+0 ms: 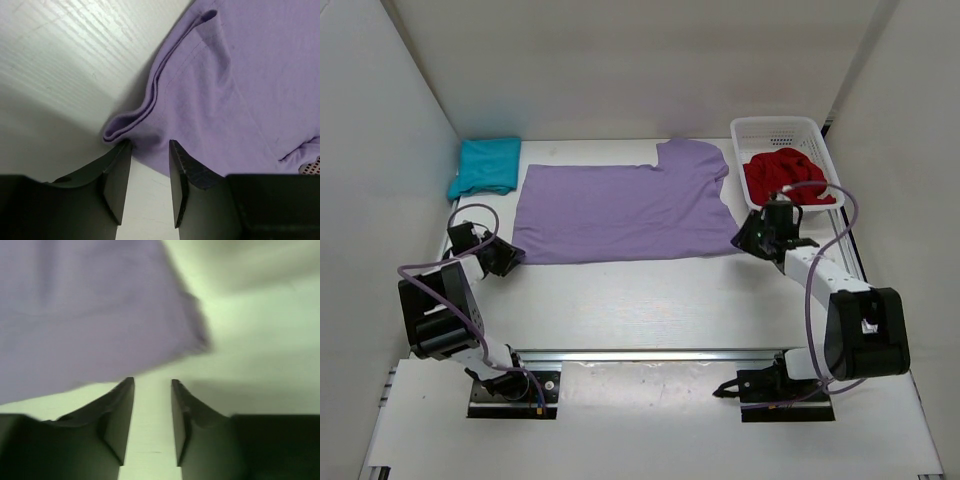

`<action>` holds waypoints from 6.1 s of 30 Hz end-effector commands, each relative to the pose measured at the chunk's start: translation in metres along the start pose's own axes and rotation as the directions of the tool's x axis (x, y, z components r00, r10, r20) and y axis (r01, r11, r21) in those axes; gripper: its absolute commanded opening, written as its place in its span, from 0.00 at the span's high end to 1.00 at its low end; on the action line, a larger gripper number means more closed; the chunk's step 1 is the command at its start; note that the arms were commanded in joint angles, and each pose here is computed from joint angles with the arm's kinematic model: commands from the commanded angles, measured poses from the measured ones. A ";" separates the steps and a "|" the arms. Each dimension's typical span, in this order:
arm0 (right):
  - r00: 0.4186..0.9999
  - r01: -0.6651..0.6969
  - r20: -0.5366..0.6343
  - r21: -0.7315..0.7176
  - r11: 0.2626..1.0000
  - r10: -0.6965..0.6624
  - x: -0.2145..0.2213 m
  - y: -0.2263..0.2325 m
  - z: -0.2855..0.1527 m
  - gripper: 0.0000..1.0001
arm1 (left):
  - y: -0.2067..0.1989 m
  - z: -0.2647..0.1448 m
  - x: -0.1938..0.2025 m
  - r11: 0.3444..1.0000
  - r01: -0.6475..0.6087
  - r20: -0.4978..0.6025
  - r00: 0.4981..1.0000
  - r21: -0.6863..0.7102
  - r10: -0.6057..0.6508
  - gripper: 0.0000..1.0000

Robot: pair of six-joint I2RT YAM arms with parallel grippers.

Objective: Fold and stack the t-shirts
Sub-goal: Fold the flattened tshirt in 1/3 of the way, then grap the side of the flattened tshirt furthest away from the robot with both arms

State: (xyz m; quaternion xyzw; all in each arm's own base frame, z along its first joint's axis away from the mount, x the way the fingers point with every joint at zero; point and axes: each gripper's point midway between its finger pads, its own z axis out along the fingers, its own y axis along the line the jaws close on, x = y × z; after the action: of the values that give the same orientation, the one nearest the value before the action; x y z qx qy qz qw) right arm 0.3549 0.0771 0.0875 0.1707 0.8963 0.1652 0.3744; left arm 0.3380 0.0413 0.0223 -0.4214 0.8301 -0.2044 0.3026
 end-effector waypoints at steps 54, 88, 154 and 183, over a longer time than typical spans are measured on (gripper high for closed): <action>0.976 0.199 -0.042 -0.214 0.956 -0.212 0.068 0.068 -0.048 0.99 | -0.122 -0.033 0.075 0.929 -0.259 0.022 0.965 0.266 0.262 0.94; 0.972 0.139 -0.181 -0.063 0.988 -0.148 0.118 0.000 0.001 1.00 | 0.049 -0.076 0.008 0.477 -0.708 -0.445 0.702 -0.522 0.555 0.92; 0.970 0.193 -0.045 -0.451 0.871 -0.238 0.066 0.135 -0.003 0.95 | -0.129 0.147 -0.133 0.856 -0.471 -0.022 0.878 -0.213 0.477 0.89; 0.959 0.285 -0.015 0.035 0.958 -0.284 -0.167 0.069 0.237 0.56 | -0.158 0.099 -0.137 0.924 -0.376 0.118 0.917 -0.069 0.381 1.00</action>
State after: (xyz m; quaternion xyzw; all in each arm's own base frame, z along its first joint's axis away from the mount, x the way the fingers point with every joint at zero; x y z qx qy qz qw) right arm 0.6498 0.1175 0.0428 0.0451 0.9202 0.0856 0.3794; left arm 0.5467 0.0596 0.0288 -0.2850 0.9003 -0.0762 0.3201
